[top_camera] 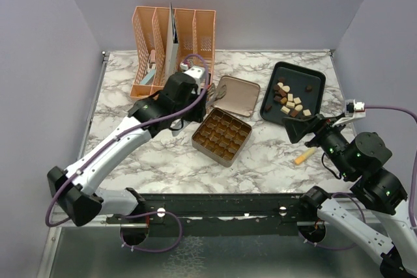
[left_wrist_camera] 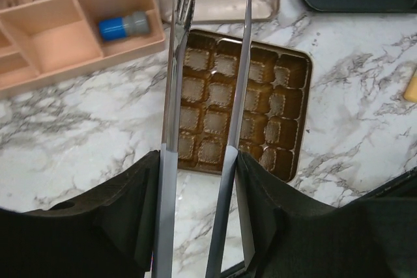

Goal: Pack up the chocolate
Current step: Pick up the clamp at the center of the board, then pick up the fake chocolate from the plate.

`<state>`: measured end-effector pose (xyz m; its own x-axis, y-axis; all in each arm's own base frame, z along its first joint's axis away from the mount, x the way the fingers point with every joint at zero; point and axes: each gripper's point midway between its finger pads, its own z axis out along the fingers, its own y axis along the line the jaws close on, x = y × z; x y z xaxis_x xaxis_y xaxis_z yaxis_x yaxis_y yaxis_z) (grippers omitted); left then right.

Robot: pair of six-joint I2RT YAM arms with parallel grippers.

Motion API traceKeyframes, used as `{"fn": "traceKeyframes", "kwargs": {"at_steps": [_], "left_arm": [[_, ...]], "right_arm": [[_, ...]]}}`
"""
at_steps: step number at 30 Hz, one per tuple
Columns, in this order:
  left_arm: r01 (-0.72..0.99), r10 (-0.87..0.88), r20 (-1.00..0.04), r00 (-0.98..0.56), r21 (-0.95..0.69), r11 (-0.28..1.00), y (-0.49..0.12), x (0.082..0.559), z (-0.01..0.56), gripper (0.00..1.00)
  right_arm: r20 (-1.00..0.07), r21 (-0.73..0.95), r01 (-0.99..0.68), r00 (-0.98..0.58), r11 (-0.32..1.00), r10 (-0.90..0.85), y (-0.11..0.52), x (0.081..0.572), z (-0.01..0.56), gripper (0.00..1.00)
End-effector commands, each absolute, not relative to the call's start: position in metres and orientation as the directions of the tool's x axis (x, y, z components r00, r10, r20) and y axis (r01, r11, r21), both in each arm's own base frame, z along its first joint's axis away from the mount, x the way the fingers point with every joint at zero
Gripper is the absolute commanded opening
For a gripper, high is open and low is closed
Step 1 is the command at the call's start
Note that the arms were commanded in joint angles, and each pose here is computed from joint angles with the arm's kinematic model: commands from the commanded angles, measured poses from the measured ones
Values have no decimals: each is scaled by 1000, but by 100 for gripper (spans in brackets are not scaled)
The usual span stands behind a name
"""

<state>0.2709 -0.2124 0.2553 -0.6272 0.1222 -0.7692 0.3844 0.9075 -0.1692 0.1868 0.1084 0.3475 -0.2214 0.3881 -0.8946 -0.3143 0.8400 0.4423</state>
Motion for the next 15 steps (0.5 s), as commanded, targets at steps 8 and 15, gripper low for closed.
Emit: {"fn": "traceKeyframes", "kwargs": {"at_steps": [8,15], "left_arm": [[592,201,-909,-365,-60,804,-329,317,272,52],[667,293,-897,-332,-4,745,-374,339,241,51]], "right_arm": [[-882,470,-300,-158,830,443,97,184,369,95],[-878,477,-257,-82,841,472,76,179,386,94]]}}
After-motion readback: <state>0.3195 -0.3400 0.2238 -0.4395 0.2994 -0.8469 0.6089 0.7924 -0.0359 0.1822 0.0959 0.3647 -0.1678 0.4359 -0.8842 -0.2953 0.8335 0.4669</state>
